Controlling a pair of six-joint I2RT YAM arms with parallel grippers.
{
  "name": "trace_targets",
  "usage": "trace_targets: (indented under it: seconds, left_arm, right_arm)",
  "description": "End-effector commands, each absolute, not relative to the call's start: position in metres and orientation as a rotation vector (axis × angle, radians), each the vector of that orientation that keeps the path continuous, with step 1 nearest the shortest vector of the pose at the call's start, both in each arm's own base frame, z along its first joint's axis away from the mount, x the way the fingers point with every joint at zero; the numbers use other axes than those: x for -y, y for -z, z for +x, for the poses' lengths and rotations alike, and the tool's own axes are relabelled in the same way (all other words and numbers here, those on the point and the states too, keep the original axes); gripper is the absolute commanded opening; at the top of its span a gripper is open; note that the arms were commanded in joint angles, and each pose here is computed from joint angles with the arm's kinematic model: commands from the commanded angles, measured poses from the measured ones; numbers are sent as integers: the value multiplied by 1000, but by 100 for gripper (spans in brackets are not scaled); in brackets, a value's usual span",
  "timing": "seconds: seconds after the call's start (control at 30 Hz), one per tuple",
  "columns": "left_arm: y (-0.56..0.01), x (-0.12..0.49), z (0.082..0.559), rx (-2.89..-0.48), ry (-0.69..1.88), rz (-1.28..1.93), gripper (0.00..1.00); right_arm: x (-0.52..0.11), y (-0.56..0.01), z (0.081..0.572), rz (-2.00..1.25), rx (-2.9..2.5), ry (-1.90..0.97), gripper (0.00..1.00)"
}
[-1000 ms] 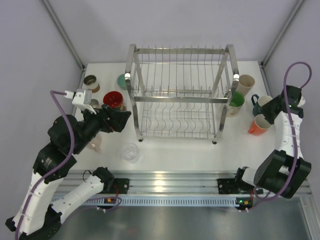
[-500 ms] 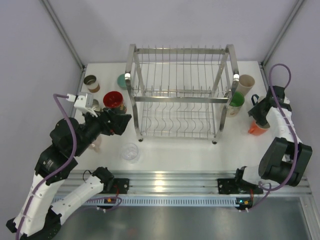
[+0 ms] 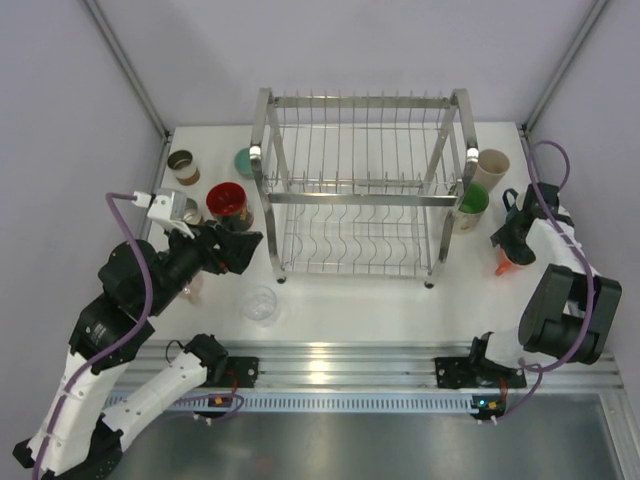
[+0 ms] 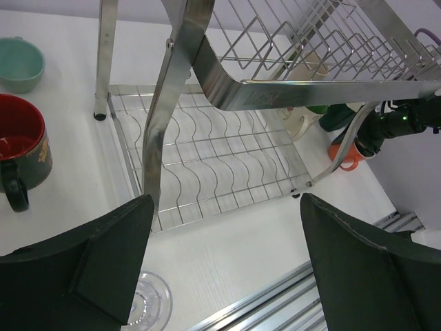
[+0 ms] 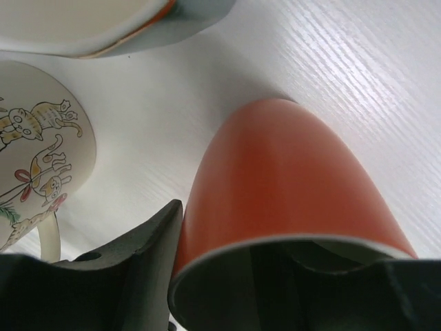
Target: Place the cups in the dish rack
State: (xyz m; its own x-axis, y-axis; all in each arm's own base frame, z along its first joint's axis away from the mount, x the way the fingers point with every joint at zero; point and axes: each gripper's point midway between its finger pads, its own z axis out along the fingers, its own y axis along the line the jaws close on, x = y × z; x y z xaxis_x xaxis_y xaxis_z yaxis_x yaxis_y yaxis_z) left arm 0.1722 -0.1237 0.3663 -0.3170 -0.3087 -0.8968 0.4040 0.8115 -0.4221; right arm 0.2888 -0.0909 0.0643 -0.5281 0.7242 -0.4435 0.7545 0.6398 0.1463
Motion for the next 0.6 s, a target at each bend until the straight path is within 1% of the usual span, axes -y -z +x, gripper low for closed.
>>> trace_targets:
  seconds: [0.0,0.1,0.13,0.2,0.23,0.3,0.4,0.57]
  left_arm:
    - [-390,129,171,-1680,768,82,93]
    - [-387,130,167,-1683,802,60,93]
    - [-386,129,167,-1685,801,51,93]
    - [-383,128,168,-1690,796,44,93]
    - [-382,129,169,-1694,794,43,93]
    - [-382,129,170,-1696,789,47,93]
    - [-383,130,171,-1700,784,56,93]
    - [-385,131,170,-1696,799,57,93]
  right_arm:
    - [85,-60,305,1105,-2378,13,43]
    - [84,-62,307,1092,-2390,13,33]
    - [85,-64,305,1089,-2394,23,28]
    - [88,-71,305,1077,-2392,47,22]
    - [88,-74,301,1078,-2397,54,13]
    - [89,-80,300,1072,-2395,61,1]
    - [87,-93,297,1055,-2378,49,0]
    - [86,-132,299,988,-2292,24,0]
